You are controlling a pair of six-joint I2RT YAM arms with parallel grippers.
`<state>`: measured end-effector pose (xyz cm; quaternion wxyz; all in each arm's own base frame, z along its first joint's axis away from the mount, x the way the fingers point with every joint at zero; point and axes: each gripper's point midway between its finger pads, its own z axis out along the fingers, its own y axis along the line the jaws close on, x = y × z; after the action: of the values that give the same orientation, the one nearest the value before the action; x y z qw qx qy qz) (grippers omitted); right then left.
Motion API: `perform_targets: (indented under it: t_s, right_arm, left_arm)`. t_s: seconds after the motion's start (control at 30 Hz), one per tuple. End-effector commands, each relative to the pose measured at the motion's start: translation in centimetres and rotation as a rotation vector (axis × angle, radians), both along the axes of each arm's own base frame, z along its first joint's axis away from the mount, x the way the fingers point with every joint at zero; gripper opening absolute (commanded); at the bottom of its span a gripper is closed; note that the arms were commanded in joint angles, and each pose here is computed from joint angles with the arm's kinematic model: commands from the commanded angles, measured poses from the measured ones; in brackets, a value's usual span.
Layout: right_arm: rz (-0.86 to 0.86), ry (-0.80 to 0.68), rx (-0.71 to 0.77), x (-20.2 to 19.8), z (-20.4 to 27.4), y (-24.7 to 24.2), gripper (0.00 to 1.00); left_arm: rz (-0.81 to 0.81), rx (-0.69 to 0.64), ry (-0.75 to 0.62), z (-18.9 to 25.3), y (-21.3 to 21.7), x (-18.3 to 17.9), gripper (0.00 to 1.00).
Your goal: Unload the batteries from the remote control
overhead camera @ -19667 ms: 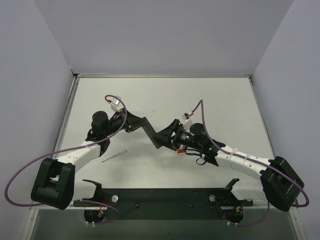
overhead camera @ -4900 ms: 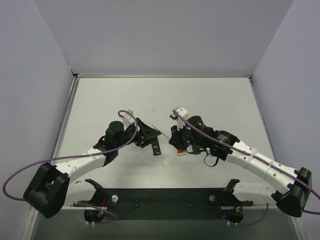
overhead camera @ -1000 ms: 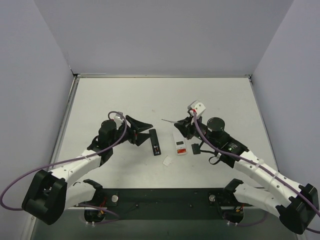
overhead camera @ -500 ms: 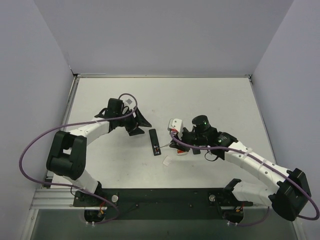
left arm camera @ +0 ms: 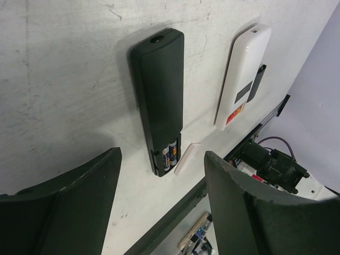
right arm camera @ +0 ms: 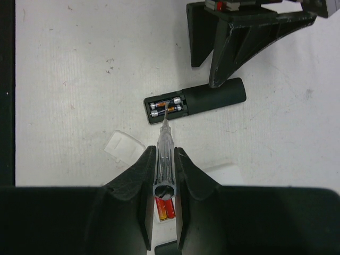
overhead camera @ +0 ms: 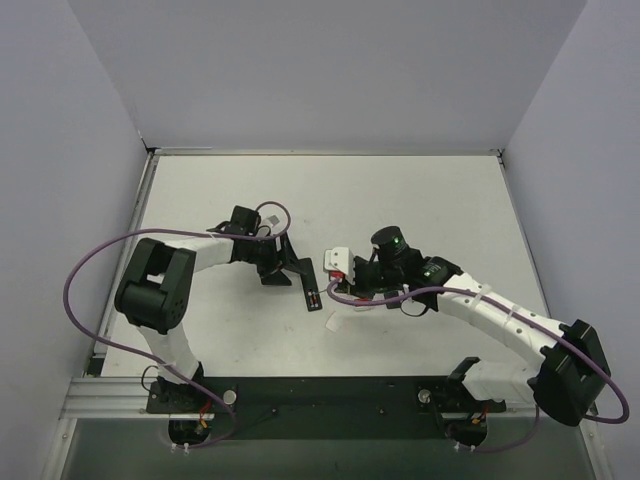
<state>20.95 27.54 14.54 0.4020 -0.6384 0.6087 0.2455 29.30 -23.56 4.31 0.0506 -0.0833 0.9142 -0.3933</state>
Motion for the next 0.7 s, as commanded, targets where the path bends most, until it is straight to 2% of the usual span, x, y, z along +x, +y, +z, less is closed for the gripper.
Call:
perform_targets:
  t_s: [0.0,0.23,0.53,0.67]
  right_arm:
    - [0.095,-0.118,0.020,0.2,0.9,1.3,0.00]
    - [0.121,-0.115,-0.022,0.2,-0.4,1.6,0.00]
    - [0.125,-0.124,-0.105,1.0,-1.5,1.2,0.00]
    - [0.140,-0.126,-0.109,1.0,-1.8,1.5,0.00]
  left_arm:
    - [-0.057,-0.045,-0.067,1.3,-1.2,1.3,0.73]
    - [-0.077,-0.059,-0.071,1.0,-2.1,2.2,0.73]
    - [-0.123,-0.191,-0.064,2.0,-4.2,2.0,0.73]
    - [-0.125,-0.203,-0.070,2.3,-4.3,2.2,0.73]
